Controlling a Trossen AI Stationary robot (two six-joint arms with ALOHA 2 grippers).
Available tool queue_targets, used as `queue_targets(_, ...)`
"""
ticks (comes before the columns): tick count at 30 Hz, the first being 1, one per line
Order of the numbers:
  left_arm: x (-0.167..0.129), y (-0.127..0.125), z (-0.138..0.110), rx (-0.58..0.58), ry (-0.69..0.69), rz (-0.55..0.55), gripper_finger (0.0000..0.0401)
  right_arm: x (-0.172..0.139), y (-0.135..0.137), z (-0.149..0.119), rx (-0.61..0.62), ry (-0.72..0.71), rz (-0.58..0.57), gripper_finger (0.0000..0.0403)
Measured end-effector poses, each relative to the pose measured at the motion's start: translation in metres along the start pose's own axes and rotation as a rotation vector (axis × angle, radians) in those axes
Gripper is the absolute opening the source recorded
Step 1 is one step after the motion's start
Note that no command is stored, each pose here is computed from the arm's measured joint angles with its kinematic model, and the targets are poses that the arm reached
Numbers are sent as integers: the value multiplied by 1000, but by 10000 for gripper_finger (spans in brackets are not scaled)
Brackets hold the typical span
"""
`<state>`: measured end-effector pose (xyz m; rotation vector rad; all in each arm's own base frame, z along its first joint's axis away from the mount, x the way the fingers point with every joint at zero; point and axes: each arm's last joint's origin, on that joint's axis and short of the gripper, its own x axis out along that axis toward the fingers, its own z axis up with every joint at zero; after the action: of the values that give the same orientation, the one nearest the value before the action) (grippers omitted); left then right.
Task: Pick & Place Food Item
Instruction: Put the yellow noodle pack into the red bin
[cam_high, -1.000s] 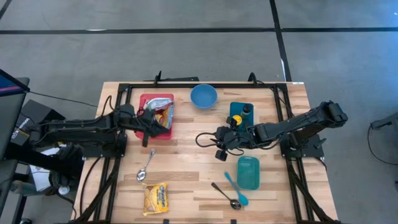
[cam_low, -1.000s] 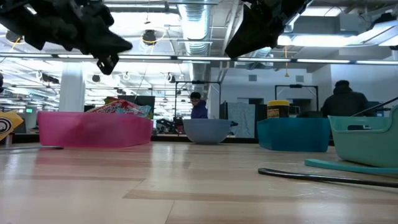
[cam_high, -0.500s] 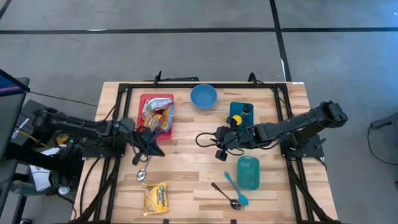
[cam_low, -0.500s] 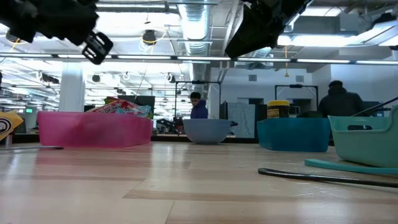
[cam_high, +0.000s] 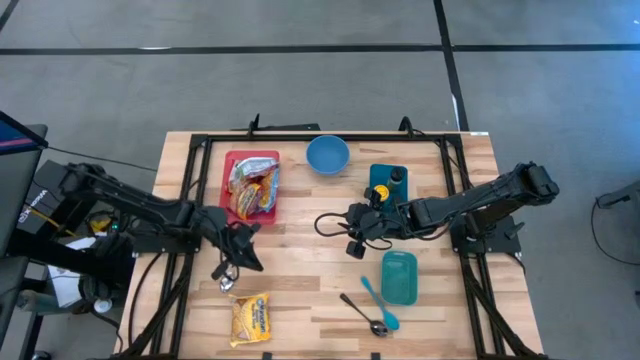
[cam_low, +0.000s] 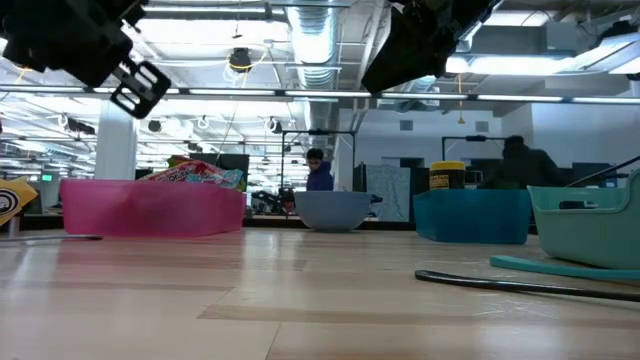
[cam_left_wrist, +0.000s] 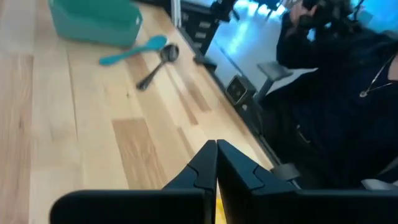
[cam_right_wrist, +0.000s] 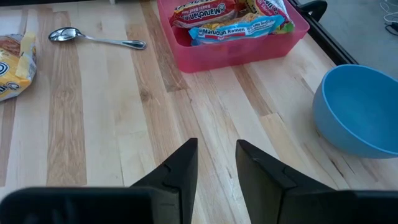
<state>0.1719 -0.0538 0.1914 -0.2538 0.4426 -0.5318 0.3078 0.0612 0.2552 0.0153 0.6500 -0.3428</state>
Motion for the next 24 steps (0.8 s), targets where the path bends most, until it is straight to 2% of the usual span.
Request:
queue_targets(6,9,5,-7,-30,62,16,9,0,0,0,-1,2,-1,103)
queue_targets(14,18,7,-16,-140,129,27,26,0,0,0,-1,2,-1,103)
queue_targets(24,32,7,-33,-285,249,36,75,0,0,0,-1,2,-1,103)
